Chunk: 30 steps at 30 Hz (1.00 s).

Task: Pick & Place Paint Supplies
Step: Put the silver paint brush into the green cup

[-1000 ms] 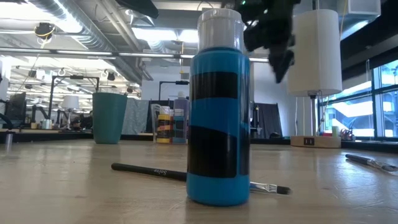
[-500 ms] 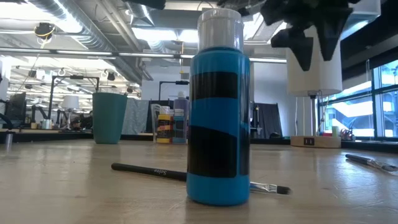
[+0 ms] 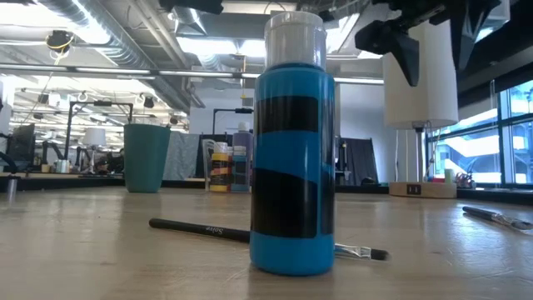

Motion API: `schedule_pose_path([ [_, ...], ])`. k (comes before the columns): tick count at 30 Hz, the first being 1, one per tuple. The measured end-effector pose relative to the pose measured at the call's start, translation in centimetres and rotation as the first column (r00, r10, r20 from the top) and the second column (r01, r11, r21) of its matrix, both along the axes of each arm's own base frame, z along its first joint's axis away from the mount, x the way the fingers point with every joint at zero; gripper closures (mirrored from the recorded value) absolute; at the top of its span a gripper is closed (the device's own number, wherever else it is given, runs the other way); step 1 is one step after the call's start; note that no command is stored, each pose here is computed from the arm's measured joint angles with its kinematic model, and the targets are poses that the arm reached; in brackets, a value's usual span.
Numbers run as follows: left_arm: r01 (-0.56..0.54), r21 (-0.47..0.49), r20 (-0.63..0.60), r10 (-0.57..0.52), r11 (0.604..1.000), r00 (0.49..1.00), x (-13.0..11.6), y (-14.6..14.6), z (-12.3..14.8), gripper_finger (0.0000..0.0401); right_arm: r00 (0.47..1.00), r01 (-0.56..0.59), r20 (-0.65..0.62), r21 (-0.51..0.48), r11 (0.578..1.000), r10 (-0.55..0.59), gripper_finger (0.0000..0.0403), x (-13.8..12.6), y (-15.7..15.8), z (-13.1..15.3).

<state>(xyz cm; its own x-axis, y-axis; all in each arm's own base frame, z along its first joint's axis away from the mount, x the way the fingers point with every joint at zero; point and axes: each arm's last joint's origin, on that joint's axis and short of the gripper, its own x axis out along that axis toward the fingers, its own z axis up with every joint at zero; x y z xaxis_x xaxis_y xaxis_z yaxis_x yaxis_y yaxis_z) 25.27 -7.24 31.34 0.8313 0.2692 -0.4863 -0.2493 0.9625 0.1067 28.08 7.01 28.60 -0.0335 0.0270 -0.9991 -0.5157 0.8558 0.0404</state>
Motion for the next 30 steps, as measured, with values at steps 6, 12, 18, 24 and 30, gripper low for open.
schedule_pose_path([
  [6, -0.039, -0.011, 0.003, 0.039, 0.999, 0.999, 0.9, -1.1, -1.0, 0.0274, 0.995, -0.094, 0.021, 0.006, 0.996, 0.094, 0.0146, 0.0, 1.2, -1.7],
  [12, -0.045, -0.025, 0.057, 0.046, 0.999, 0.997, 2.5, -2.0, -1.8, 0.0274, 0.993, -0.120, -0.002, -0.020, 0.993, 0.120, 0.0146, -0.7, 2.0, -3.9],
  [18, -0.022, -0.073, 0.101, 0.029, 0.997, 0.994, 4.0, -2.9, -2.7, 0.0274, 0.996, -0.093, -0.010, -0.043, 0.995, 0.093, 0.0146, -1.6, 2.9, -6.6],
  [24, -0.022, -0.083, 0.179, 0.037, 0.996, 0.983, 4.4, -3.0, -2.0, 0.0274, 0.983, -0.177, 0.043, -0.035, 0.984, 0.178, 0.0146, -2.1, 4.3, -8.7],
  [30, -0.007, -0.106, 0.255, 0.034, 0.994, 0.966, 4.7, -3.1, -1.3, 0.0274, 0.961, -0.236, 0.130, -0.063, 0.970, 0.243, 0.0146, -1.9, 5.6, -8.9],
])
